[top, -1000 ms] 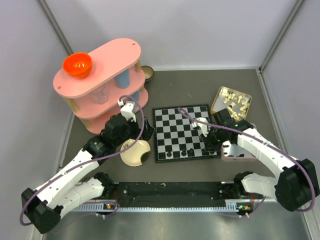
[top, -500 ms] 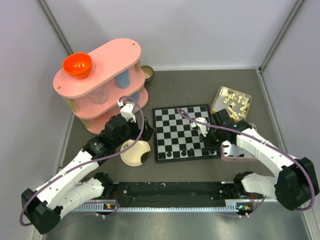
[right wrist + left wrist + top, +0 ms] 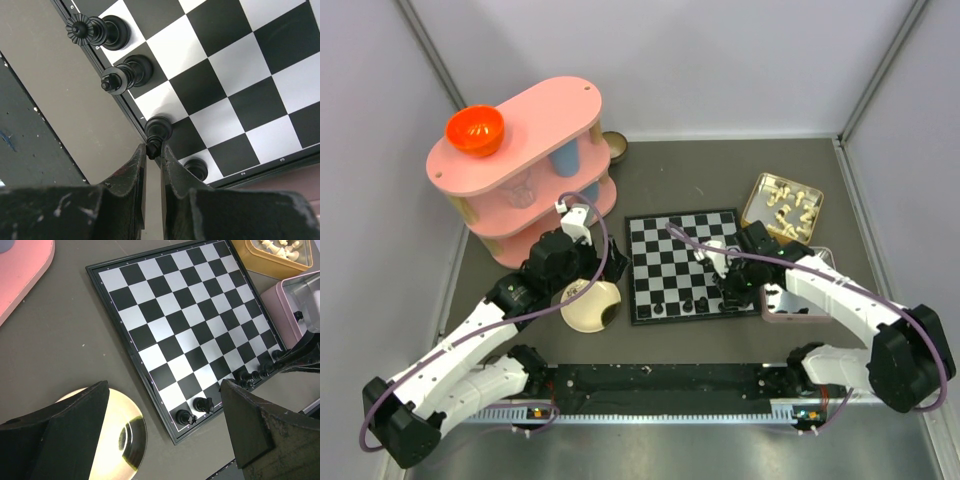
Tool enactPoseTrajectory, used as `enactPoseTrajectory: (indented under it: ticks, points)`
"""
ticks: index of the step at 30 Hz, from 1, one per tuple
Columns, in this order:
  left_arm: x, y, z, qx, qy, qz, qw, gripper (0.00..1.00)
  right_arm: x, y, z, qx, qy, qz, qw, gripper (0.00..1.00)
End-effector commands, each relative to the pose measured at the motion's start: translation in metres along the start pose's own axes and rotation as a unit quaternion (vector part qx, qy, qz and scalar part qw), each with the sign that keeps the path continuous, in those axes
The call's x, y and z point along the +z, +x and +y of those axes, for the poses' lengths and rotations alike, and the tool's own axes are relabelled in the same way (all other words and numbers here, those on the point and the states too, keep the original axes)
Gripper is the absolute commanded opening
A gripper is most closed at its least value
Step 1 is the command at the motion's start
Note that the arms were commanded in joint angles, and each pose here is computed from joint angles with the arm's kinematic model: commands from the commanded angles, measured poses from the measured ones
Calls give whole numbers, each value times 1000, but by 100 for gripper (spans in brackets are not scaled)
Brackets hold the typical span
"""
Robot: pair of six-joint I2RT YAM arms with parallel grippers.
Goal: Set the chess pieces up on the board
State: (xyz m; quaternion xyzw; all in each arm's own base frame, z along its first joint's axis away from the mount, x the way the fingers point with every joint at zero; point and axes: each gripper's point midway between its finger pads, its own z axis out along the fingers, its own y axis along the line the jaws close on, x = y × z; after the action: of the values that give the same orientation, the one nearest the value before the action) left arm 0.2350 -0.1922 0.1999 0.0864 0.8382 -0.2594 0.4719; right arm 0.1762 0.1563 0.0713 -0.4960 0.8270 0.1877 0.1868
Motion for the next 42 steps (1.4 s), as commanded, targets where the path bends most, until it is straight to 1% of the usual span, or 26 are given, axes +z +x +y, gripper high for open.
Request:
enactPoseTrajectory:
  ticks: [1,15,42]
  points:
    - [0,-10,-2,-5,4,-24,1000,97,1,-26,0,-14,-4,-28,999,4]
    - [-1,-6,3,-10,-5,-24,1000,98,5,-41,-5,-18,5,-32,999,4]
    - [0,-6,4,-13,-9,-24,1000,98,12,-25,0,-17,-4,-8,1000,7]
